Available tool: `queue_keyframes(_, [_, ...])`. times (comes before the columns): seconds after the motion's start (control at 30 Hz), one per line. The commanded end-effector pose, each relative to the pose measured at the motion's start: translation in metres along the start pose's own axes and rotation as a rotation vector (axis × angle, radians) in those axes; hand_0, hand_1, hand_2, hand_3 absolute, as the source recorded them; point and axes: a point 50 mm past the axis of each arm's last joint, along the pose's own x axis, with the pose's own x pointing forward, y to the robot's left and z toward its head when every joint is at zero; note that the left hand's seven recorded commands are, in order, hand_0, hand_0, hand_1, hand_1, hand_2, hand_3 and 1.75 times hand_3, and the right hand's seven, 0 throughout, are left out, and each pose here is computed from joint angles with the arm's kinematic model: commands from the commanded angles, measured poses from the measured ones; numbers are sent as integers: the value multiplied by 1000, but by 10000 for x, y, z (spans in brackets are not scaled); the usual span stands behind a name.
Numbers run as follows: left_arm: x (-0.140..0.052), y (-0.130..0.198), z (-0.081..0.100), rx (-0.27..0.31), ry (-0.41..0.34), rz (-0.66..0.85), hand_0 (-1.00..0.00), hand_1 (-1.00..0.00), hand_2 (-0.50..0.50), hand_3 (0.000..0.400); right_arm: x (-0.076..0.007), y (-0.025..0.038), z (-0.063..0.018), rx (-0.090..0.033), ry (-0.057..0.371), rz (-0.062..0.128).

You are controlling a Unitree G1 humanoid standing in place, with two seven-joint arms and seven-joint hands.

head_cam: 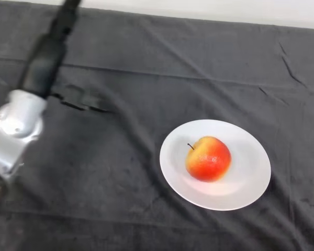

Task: Move the apple to the plate

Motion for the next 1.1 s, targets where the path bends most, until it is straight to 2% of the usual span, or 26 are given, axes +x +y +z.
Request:
queue_keyframes(0.03, [-4,244,106,14,-60,61,0,0,0,0,-607,-232,-467,-81,245,-8])
queue_keyframes(0.3, [-189,633,146,27,-51,233,0,0,0,0,-607,-232,-467,-81,245,-8])
queue_keyframes(0.57, [-460,986,172,50,-58,415,0,0,0,0,-606,-233,-467,-82,245,-8])
queue_keyframes(0.83, [-561,1243,128,69,-39,570,0,0,0,0,-606,-233,-467,-82,245,-8])
queue_keyframes(1.1, [-582,1297,97,75,-21,658,0,0,0,0,-606,-233,-467,-82,245,-8])
